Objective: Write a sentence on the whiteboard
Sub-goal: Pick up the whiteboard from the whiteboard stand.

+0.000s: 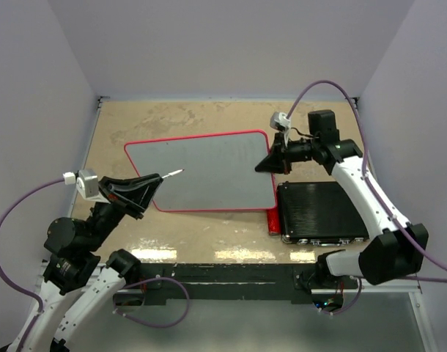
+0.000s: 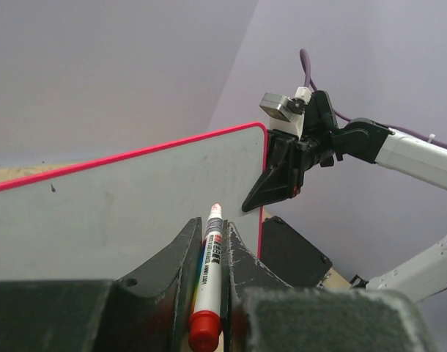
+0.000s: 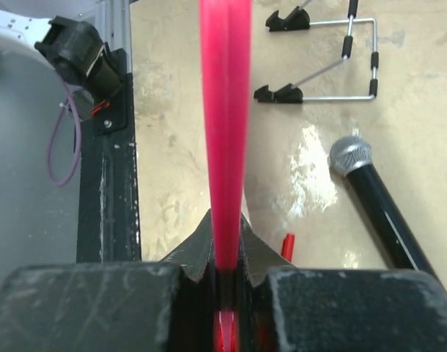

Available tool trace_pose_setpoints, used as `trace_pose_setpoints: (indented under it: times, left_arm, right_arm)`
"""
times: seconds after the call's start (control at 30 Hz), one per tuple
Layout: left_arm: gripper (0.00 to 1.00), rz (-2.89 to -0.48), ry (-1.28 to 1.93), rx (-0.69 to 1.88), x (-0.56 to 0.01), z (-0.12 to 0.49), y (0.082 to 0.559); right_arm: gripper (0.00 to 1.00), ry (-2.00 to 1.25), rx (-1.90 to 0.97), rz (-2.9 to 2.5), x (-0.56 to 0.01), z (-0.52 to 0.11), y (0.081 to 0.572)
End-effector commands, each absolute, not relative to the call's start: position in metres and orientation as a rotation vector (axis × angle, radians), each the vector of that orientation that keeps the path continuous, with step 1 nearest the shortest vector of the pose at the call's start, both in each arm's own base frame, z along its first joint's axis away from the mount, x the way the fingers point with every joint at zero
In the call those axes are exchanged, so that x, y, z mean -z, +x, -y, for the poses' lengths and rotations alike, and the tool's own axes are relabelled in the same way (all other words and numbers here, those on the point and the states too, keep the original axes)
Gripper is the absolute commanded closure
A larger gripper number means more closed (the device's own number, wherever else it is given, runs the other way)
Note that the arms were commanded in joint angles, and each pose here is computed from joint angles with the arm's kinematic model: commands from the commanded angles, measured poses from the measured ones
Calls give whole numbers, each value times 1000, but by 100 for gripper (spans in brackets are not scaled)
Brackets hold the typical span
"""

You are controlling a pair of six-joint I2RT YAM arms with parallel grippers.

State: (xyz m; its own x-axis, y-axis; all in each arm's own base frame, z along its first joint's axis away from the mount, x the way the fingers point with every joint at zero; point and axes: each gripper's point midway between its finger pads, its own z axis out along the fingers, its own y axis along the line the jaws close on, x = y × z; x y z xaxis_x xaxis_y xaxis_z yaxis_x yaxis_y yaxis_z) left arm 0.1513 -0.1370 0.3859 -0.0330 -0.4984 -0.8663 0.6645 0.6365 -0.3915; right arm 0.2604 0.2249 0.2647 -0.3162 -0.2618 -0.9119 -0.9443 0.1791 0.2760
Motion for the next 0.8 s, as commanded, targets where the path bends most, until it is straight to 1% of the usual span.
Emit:
trace_pose_setpoints:
  times: [0.0, 0.27, 0.37, 0.6, 0.77]
  left_arm:
    - [100, -1239, 261, 1012, -405, 151, 139]
    - [100, -1225, 310, 1010, -400, 166, 154]
    - [100, -1251, 315, 1010, -389, 171, 162]
    - [100, -1298, 300, 903, -377, 164, 177]
    - [100, -1318, 293, 864, -366, 162, 184]
  right_arm:
    - [100, -1184, -1075, -1537, -295, -195, 238]
    - [100, -1226, -1001, -1667, -269, -158, 216]
    - [100, -1224, -910, -1708, -273, -144, 219]
    - [100, -1152, -735, -1737, -293, -131, 228]
    - [100, -1114, -699, -1749, -301, -128, 235]
